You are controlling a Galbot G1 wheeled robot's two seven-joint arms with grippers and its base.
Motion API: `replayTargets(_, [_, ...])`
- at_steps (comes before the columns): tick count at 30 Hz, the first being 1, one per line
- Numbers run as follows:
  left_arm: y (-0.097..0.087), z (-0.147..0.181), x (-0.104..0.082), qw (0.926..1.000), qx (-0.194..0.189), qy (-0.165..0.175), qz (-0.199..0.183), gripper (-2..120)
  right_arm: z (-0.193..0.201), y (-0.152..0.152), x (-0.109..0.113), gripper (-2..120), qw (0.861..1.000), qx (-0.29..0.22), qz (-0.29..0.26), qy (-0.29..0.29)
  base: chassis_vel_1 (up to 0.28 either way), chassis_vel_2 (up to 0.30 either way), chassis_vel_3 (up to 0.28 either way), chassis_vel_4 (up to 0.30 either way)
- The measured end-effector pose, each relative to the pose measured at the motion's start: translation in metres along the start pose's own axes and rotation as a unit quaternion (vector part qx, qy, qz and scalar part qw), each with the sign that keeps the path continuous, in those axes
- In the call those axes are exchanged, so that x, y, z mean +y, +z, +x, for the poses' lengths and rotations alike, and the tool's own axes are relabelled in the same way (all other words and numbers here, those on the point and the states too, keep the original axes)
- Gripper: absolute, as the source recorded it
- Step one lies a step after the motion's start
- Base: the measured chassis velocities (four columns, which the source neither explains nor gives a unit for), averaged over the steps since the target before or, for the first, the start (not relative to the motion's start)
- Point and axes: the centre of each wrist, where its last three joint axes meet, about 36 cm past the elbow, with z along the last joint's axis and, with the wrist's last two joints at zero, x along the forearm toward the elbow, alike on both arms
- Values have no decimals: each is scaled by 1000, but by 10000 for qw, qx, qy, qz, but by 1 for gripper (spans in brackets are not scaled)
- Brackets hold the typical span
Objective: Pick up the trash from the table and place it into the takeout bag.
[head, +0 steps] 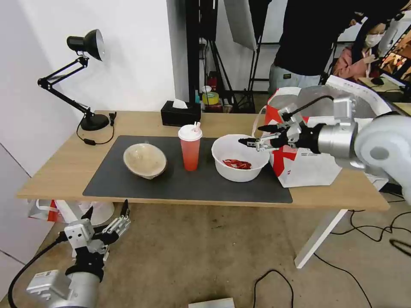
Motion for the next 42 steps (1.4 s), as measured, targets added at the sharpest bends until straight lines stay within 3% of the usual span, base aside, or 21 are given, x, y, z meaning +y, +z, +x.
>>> replayTargets(14, [3,-3,0,10000,-42,-49,31,100,-45,-7,-3,100,9993,375,88,-11,0,0,0,0])
replayTargets(23, [11,-11,1,10000,-29,-47,43,100,-38,8,-2,100,9979,616,188,-66,0,0,0,0])
replayTargets(30, [15,-19,-1,9999,-51,-21,109,100,-43,31,7,100,9923,1094,518,-269,0,0,0,0])
replayTargets(42, [20,-22,1,9998,-81,-15,185,100,-43,31,16,100,9893,1206,682,-466,0,0,0,0])
